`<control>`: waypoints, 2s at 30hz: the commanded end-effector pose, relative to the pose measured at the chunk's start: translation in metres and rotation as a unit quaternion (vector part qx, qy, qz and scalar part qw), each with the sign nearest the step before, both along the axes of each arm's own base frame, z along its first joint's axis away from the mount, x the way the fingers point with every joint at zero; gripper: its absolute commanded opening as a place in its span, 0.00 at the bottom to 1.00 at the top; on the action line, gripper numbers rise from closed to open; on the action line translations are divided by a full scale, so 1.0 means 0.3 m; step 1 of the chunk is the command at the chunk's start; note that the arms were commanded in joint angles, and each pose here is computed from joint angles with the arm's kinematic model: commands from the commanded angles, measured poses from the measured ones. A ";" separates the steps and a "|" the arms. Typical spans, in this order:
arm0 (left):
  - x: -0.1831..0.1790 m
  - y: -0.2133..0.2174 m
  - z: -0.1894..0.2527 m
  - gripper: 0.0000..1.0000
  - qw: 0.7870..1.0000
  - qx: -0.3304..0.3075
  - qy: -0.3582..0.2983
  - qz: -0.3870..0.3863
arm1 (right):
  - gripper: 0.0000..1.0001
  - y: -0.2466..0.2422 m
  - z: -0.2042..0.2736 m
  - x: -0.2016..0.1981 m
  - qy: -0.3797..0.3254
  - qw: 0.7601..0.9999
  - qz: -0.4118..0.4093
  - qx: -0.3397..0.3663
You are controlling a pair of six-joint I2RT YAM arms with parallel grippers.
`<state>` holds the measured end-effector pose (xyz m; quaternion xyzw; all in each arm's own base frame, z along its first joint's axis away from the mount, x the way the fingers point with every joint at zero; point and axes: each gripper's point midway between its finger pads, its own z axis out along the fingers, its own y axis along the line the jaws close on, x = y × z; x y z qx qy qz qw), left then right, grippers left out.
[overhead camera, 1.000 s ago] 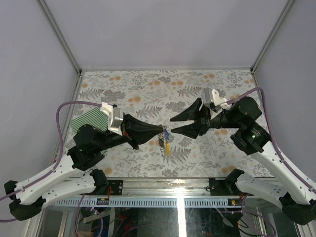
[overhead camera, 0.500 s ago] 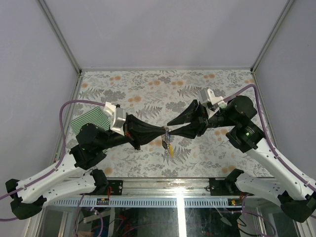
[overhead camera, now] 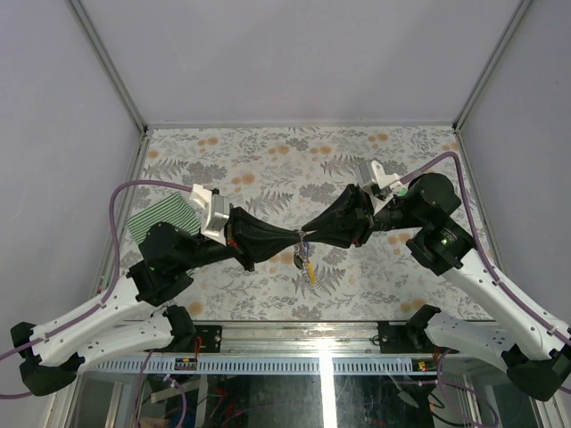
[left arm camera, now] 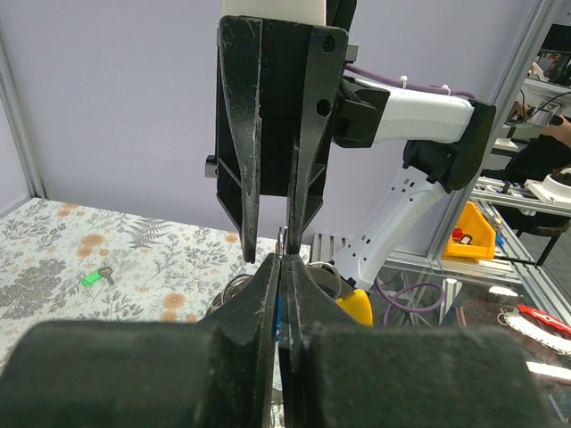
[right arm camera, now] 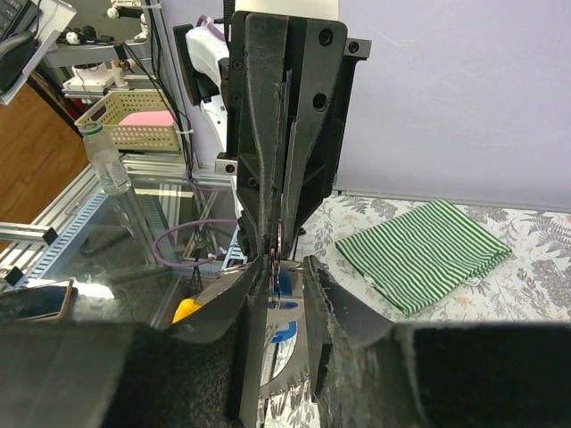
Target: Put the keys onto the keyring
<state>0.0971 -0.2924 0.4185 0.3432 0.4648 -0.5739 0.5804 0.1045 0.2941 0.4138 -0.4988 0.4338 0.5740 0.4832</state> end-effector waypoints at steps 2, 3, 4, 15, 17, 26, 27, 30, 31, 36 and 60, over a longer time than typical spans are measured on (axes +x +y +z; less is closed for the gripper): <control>-0.030 0.029 0.121 0.00 0.998 -0.051 -0.032 -0.007 | 0.26 0.003 0.024 -0.016 -0.016 1.000 0.019 0.012; -0.029 0.028 0.121 0.00 0.998 -0.051 -0.032 -0.006 | 0.25 0.004 0.021 -0.017 -0.016 1.000 0.020 0.011; -0.029 0.027 0.118 0.00 0.998 -0.050 -0.031 -0.007 | 0.24 0.005 0.021 -0.016 -0.015 1.000 0.020 0.011; -0.020 0.034 0.121 0.05 0.998 -0.049 -0.030 0.004 | 0.00 -0.003 0.027 -0.015 -0.027 1.000 0.011 0.009; -0.017 0.033 0.113 0.16 0.999 -0.037 -0.033 0.007 | 0.00 -0.011 0.029 -0.008 -0.037 0.999 -0.002 -0.001; -0.003 0.062 0.082 0.34 0.997 0.043 -0.048 0.036 | 0.00 -0.058 -0.046 0.031 -0.050 0.992 -0.054 -0.104; 0.004 0.061 0.070 0.34 0.997 0.056 -0.047 0.041 | 0.00 -0.062 -0.054 0.037 -0.049 0.990 -0.058 -0.116; 0.018 0.053 0.031 0.35 0.994 0.093 -0.043 0.045 | 0.00 -0.080 -0.078 0.056 -0.045 0.984 -0.076 -0.155; 0.020 0.047 0.017 0.35 0.993 0.103 -0.041 0.043 | 0.00 -0.086 -0.091 0.064 -0.043 0.981 -0.081 -0.169; 0.028 0.022 -0.029 0.35 0.990 0.133 -0.035 0.032 | 0.00 -0.111 -0.149 0.079 -0.028 0.967 -0.090 -0.238; 0.032 -0.025 -0.205 0.32 0.981 0.188 -0.041 0.003 | 0.00 -0.073 -0.268 0.021 0.034 0.893 -0.075 -0.443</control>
